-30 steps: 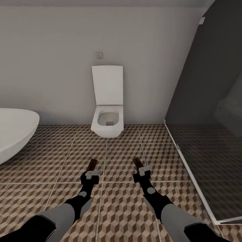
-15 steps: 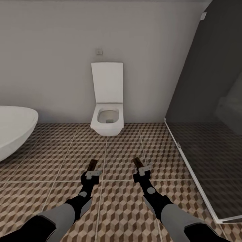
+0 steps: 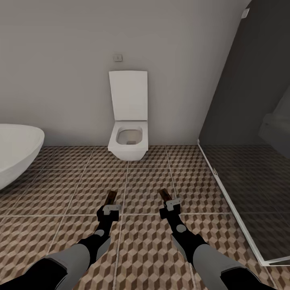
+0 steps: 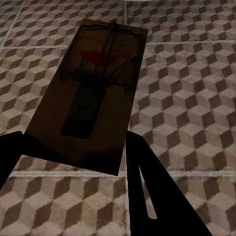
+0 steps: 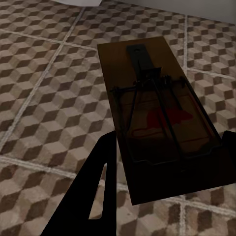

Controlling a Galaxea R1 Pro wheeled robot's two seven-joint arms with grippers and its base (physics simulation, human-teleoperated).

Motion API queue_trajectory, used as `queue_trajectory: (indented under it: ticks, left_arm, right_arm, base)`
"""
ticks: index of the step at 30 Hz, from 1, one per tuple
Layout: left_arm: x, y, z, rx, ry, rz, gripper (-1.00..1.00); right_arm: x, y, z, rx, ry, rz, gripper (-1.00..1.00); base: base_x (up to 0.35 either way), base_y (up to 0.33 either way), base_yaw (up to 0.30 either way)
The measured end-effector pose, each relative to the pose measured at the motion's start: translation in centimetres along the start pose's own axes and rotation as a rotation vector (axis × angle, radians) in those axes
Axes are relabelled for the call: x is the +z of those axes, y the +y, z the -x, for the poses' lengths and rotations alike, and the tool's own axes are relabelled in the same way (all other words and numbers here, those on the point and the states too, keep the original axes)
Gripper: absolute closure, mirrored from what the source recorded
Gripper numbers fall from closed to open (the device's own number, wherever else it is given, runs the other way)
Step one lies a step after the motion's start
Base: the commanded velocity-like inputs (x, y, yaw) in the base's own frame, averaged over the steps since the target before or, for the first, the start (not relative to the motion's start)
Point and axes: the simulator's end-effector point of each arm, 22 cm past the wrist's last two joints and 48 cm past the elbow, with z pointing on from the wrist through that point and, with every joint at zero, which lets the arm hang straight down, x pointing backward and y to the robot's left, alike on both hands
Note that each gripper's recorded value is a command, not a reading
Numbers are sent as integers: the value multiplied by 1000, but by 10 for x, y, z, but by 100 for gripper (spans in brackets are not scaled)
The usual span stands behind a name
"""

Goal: Take the four mousetraps from the cabinet in the bathroom and place them on the bathroom floor. Make sure all four end up on the same floor surface, and ensure that at least two of them are either under or directly next to the same bathroom sink.

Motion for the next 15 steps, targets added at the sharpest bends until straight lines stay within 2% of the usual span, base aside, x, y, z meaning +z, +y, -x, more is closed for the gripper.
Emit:
queue_trajectory:
  ticks: [15]
  left_arm:
    - [12,-2,-30,0,0,0,100]
  right_arm:
    - [11,4,-30,0,0,0,100]
  base:
    - [0,0,0]
